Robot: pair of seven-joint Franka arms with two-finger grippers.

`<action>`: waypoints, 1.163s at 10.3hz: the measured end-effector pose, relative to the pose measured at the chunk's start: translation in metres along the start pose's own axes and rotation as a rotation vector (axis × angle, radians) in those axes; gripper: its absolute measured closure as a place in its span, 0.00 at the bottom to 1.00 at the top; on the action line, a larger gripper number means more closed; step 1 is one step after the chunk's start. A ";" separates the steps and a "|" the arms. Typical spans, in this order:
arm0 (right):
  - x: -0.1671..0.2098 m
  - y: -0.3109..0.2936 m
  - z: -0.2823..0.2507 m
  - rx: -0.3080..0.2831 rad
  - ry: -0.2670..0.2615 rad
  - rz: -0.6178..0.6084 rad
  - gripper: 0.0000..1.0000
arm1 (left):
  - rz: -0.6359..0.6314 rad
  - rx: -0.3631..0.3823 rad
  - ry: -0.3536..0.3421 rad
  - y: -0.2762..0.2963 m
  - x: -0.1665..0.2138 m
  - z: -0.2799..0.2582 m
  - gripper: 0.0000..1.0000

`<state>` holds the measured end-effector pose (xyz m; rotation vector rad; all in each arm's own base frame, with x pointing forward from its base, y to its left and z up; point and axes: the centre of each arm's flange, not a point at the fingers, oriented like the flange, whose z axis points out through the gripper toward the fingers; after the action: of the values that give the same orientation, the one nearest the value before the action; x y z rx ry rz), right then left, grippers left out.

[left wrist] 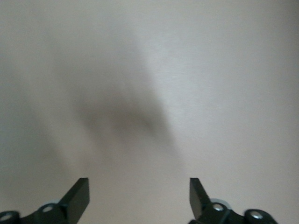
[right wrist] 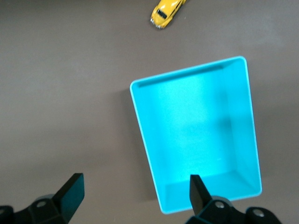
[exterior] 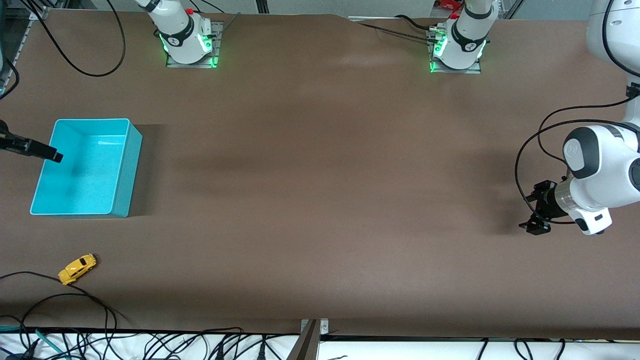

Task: Wind up and store yellow beetle car
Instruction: 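Reach the right gripper down to the yellow car beside the bin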

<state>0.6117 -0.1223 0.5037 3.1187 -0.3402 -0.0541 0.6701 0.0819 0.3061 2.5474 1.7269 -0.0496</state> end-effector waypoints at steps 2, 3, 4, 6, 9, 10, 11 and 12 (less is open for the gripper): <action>0.025 -0.002 0.040 -0.016 0.025 0.013 0.00 | 0.092 -0.038 0.007 0.016 -0.010 -0.019 0.00; 0.041 -0.004 0.071 -0.027 0.032 0.054 0.00 | 0.152 -0.049 0.009 0.024 -0.015 -0.029 0.00; 0.060 -0.007 0.097 -0.037 0.059 0.113 0.00 | 0.219 -0.054 0.011 0.029 -0.016 -0.040 0.00; 0.100 -0.009 0.137 -0.051 0.143 0.211 0.00 | 0.345 -0.066 0.022 0.038 -0.018 -0.064 0.00; 0.140 0.025 0.160 -0.059 0.246 0.294 0.00 | 0.426 -0.086 0.037 0.049 -0.029 -0.077 0.00; 0.144 0.041 0.167 -0.041 0.258 0.355 0.00 | 0.454 -0.090 0.041 0.051 -0.031 -0.079 0.00; 0.148 0.052 0.175 -0.012 0.278 0.428 0.00 | 0.493 -0.096 0.048 0.052 -0.030 -0.084 0.00; 0.152 0.056 0.182 0.012 0.302 0.480 0.00 | 0.537 -0.100 0.055 0.054 -0.030 -0.087 0.00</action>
<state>0.7415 -0.2098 0.3171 2.8953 -1.0548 0.4128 0.7080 0.0400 0.3965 2.8552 0.9752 0.1301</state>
